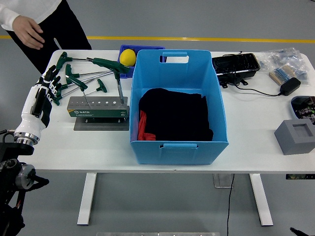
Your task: Lift tool from toolbox,place it in box,lift tool from toolbox,place it in box
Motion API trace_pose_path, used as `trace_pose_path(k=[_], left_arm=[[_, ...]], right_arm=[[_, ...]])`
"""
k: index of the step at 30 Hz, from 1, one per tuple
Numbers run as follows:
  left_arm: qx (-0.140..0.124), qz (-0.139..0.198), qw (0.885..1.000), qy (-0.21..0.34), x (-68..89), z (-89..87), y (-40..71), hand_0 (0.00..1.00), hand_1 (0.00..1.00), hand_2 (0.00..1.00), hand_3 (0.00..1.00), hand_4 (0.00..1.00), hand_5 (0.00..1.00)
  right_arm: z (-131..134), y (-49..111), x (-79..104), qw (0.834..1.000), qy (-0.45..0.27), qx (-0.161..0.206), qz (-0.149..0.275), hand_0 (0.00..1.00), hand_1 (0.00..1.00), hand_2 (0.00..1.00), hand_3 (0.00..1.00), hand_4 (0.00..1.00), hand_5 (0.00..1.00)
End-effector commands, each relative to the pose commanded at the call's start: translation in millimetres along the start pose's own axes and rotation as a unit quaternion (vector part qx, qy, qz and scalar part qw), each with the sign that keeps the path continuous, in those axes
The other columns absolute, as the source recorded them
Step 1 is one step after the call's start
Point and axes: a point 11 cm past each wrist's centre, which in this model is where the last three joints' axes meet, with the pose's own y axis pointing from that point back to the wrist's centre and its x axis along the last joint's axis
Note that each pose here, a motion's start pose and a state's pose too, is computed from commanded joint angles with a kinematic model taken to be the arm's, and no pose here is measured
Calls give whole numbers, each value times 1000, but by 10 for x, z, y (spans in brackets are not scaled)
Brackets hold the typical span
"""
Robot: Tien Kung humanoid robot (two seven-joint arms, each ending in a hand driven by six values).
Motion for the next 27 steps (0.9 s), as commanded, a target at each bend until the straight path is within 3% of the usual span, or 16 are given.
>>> trace_pose_path(k=[24, 25, 27], left_arm=[[6, 5, 1000, -24, 9, -5, -10, 969, 998, 998, 979, 930, 874], [6, 5, 1000, -27, 11, -2, -11, 969, 998, 998, 979, 931, 827], [4, 7, 999, -49, 25, 19, -23, 969, 998, 998, 979, 931, 827]], right_arm=[[6, 0, -1, 1000, 2, -1, 0, 615, 596, 669, 542, 774, 655], [9, 0, -1, 1000, 2, -1, 0, 616, 596, 669, 541, 774, 654], [16, -1, -2, 1000, 3, -2, 0, 616, 596, 669, 541, 774, 654]])
